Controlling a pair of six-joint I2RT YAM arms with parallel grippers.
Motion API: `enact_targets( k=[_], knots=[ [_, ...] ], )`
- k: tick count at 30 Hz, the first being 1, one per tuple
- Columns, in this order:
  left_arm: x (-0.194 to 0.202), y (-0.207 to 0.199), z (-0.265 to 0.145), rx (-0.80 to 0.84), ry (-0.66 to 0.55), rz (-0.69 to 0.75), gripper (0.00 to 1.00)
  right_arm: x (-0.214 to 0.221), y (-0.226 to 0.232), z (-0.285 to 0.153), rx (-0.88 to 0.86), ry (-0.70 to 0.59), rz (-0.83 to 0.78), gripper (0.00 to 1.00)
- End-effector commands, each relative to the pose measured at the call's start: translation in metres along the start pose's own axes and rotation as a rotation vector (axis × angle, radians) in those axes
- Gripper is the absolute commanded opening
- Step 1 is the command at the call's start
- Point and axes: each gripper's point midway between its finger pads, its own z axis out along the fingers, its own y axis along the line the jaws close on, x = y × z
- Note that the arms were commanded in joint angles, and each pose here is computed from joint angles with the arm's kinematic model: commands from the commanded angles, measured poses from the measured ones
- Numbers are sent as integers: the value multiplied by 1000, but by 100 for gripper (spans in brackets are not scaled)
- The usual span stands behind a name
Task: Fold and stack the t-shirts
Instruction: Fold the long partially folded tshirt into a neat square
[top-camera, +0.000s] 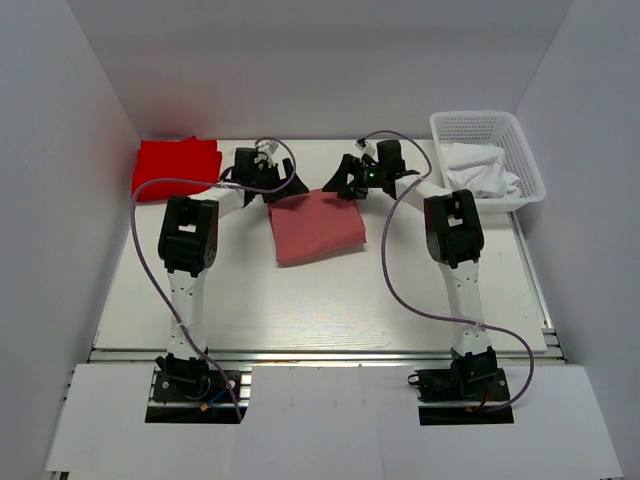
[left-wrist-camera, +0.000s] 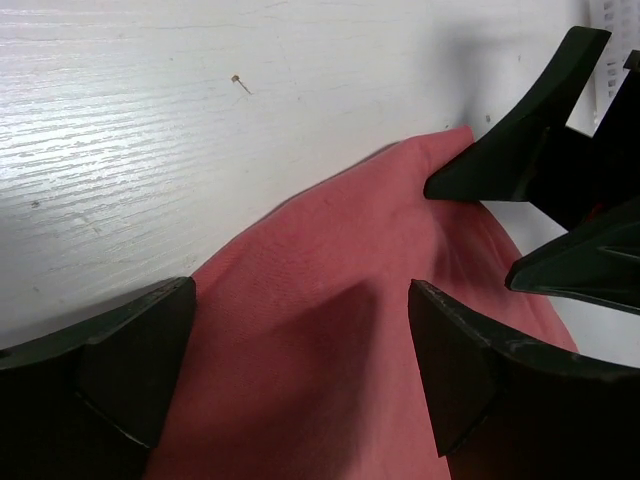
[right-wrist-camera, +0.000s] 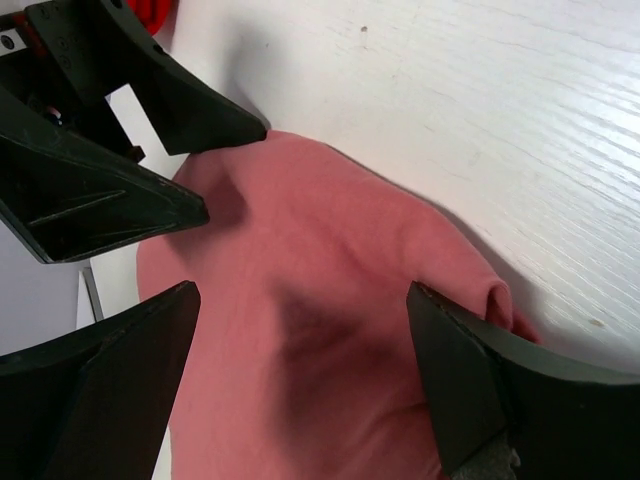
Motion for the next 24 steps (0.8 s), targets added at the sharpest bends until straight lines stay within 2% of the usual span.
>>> enact_targets(
  k=[1, 4, 5, 6, 9, 10, 12, 13, 15, 18, 20, 21, 22, 24],
  knots=[
    [17, 16, -5, -82, 47, -9, 98, -2, -7, -3, 5, 15, -4, 90],
    [-8, 3, -8, -65, 8, 24, 98, -21, 25, -19, -18, -1, -88, 90],
    [-27, -9, -12, -48, -29, 47, 98, -28, 33, -24, -23, -10, -127, 90],
    [-37, -13, -16, -52, -47, 66, 98, -42, 61, -38, -34, -35, -181, 90],
    [-79, -37, -41, -71, -149, 128, 99, -49, 80, -52, -31, -58, -250, 90],
    [-87, -37, -49, -105, -174, 156, 99, -63, 114, -71, -50, -106, -312, 90],
    [-106, -56, -73, -105, -219, 221, 99, -49, 112, -76, -55, -96, -314, 90],
    [-110, -59, -79, -142, -235, 238, 99, -53, 134, -91, -80, -123, -340, 90],
    [-107, -55, -91, -193, -229, 240, 99, -24, 129, -91, -115, -76, -295, 90],
    [-92, -51, -107, -226, -210, 265, 99, 1, 146, -102, -157, -56, -302, 90],
    [-66, -42, -110, -243, -159, 234, 99, 23, 142, -97, -181, -36, -265, 90],
    [-52, -34, -108, -255, -124, 209, 99, 51, 130, -96, -192, 13, -208, 90],
    [-30, -31, -106, -252, -80, 186, 99, 52, 133, -94, -225, -5, -233, 90],
    [9, -24, -105, -226, -16, 124, 99, 81, 117, -90, -250, 47, -140, 90]
  ],
)
